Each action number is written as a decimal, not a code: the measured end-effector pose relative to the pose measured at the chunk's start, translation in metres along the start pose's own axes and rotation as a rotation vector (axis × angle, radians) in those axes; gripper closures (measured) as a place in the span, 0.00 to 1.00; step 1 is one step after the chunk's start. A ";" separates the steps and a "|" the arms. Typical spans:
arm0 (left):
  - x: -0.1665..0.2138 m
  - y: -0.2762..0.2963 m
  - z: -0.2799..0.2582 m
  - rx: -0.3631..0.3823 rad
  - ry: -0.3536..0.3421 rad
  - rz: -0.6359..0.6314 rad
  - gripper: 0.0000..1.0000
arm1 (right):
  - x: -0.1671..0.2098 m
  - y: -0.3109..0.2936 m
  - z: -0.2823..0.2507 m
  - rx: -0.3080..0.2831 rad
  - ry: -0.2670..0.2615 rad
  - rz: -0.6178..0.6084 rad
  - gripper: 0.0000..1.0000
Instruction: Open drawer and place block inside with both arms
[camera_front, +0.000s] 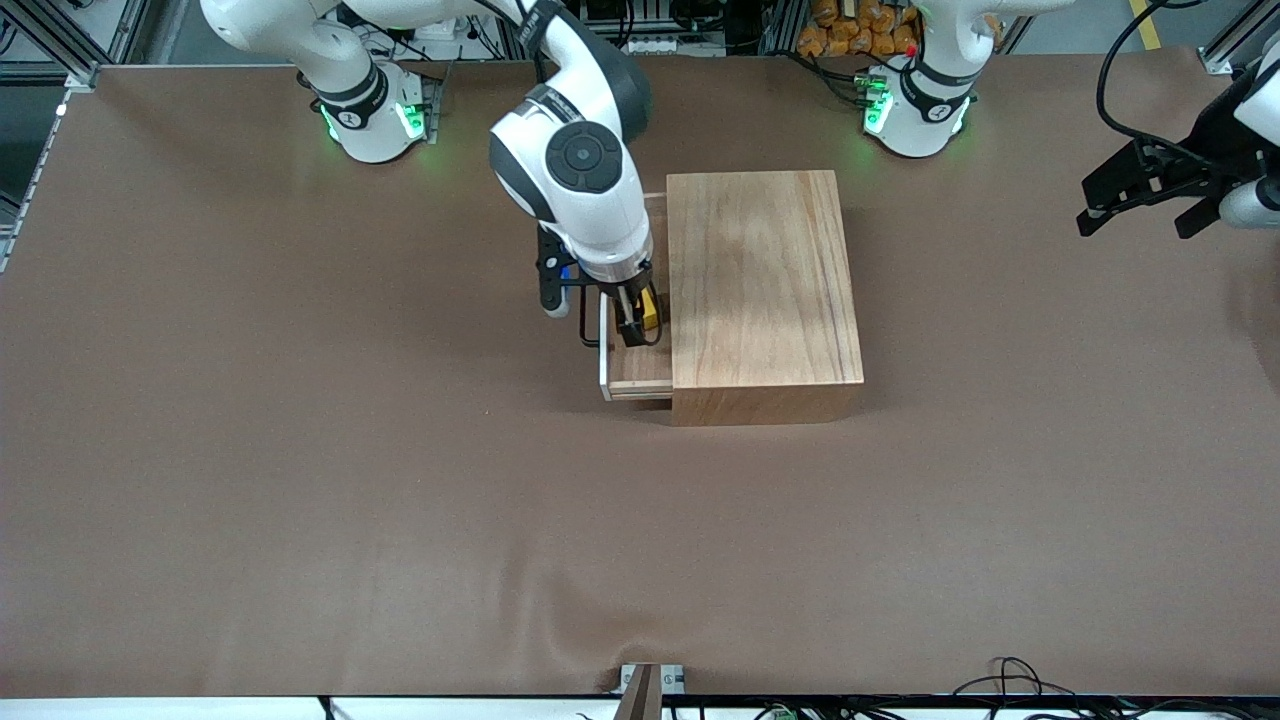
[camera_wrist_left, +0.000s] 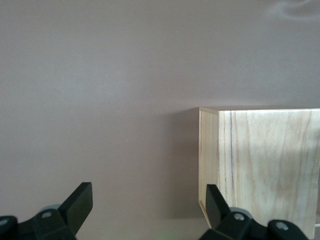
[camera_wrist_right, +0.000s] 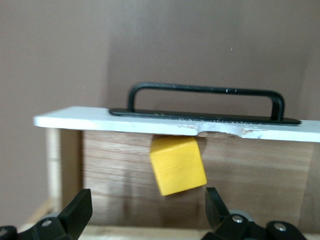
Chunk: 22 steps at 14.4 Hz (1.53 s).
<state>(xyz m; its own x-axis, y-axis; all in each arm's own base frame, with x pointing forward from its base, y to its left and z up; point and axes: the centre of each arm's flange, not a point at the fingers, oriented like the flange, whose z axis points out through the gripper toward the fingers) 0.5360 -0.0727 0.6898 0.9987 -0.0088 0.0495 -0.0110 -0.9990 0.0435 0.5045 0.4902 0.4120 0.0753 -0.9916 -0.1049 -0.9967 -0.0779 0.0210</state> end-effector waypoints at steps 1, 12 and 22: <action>0.000 0.000 0.000 0.000 0.000 0.000 0.00 | 0.008 -0.007 -0.015 0.003 -0.002 0.005 0.00; 0.000 0.000 0.000 0.000 -0.001 0.001 0.00 | 0.210 -0.091 -0.075 -0.095 0.007 -0.651 0.00; 0.003 0.001 0.006 0.000 -0.009 0.001 0.00 | 0.369 -0.104 -0.118 -0.143 -0.080 -1.253 0.00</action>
<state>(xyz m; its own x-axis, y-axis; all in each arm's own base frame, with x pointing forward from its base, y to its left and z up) 0.5397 -0.0738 0.6838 0.9991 -0.0102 0.0401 -0.0120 -0.9990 0.0431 0.6395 0.1200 0.4886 0.9564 -0.2216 -0.1900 -0.2311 -0.9725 -0.0292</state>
